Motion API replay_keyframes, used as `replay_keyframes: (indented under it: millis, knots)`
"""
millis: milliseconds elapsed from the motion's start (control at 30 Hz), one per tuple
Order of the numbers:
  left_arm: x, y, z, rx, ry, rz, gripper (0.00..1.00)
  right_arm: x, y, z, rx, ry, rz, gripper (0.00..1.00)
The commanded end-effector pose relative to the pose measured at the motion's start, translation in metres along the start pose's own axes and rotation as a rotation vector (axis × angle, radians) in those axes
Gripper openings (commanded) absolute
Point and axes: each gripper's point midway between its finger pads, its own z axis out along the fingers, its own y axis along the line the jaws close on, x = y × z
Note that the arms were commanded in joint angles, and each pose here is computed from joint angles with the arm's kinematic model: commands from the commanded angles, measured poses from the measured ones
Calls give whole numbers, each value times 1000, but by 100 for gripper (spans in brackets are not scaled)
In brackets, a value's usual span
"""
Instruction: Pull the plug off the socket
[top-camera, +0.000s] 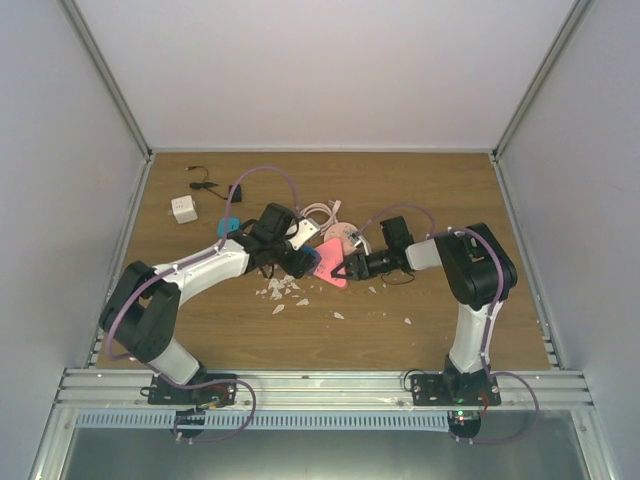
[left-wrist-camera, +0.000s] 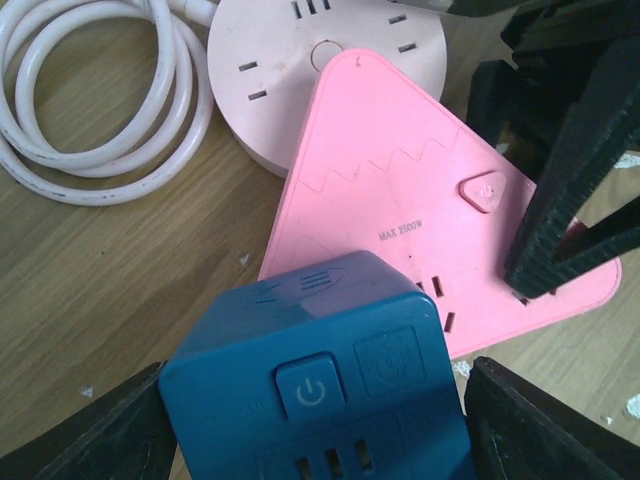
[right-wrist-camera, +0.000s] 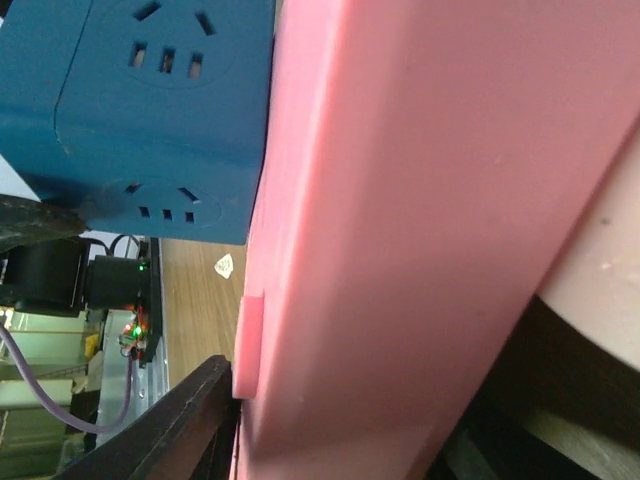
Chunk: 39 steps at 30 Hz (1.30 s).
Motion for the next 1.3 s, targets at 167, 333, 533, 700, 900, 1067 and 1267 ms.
replay_keyframes:
  millis: [167,333,533,700,900,1067,1267]
  knots:
    - [-15,2,13,-5,-9,-28,72,3,-7,-1,6,-12,8,40]
    - [-6,-1,23,-5,26,-33,68,3,-5,-1,2,-16,11,38]
    - [-10,3,30,-43,43,-39,66,0,-5,-3,17,-33,4,35]
    - [-5,4,37,-42,72,-52,80,2,-6,-2,11,-29,14,30]
    - [1,7,44,-58,94,-64,76,2,-8,-3,7,-32,29,26]
    - [-6,5,43,-41,75,-74,66,2,-11,-5,4,-39,48,21]
    - [-13,3,38,-32,58,-77,60,4,-18,-9,-3,-49,88,8]
